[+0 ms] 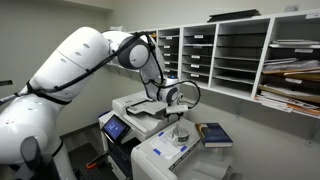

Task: Put the marker in the cup

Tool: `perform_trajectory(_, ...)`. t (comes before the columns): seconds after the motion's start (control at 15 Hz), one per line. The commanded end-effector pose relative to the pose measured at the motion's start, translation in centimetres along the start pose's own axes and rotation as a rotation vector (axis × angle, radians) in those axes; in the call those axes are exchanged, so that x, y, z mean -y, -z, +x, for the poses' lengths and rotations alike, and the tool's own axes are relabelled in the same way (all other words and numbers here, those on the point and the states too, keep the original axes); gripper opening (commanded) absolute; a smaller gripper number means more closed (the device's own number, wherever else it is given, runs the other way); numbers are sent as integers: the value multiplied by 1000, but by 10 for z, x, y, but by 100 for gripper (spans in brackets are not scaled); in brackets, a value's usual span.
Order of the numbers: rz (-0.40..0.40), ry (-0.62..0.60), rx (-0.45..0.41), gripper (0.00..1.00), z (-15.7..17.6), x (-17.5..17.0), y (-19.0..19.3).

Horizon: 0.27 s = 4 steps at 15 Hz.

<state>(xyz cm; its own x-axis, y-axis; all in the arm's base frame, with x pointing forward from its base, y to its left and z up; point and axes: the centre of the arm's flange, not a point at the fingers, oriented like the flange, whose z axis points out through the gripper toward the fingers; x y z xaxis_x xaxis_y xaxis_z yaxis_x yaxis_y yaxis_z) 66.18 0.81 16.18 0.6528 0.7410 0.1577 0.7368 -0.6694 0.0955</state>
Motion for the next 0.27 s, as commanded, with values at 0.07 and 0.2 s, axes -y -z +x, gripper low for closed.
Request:
perform_trajectory(0.07, -67, -152, 179, 100, -1, 37, 53)
perform_trajectory(0.2, -128, -234, 214, 100, -4, 48, 71)
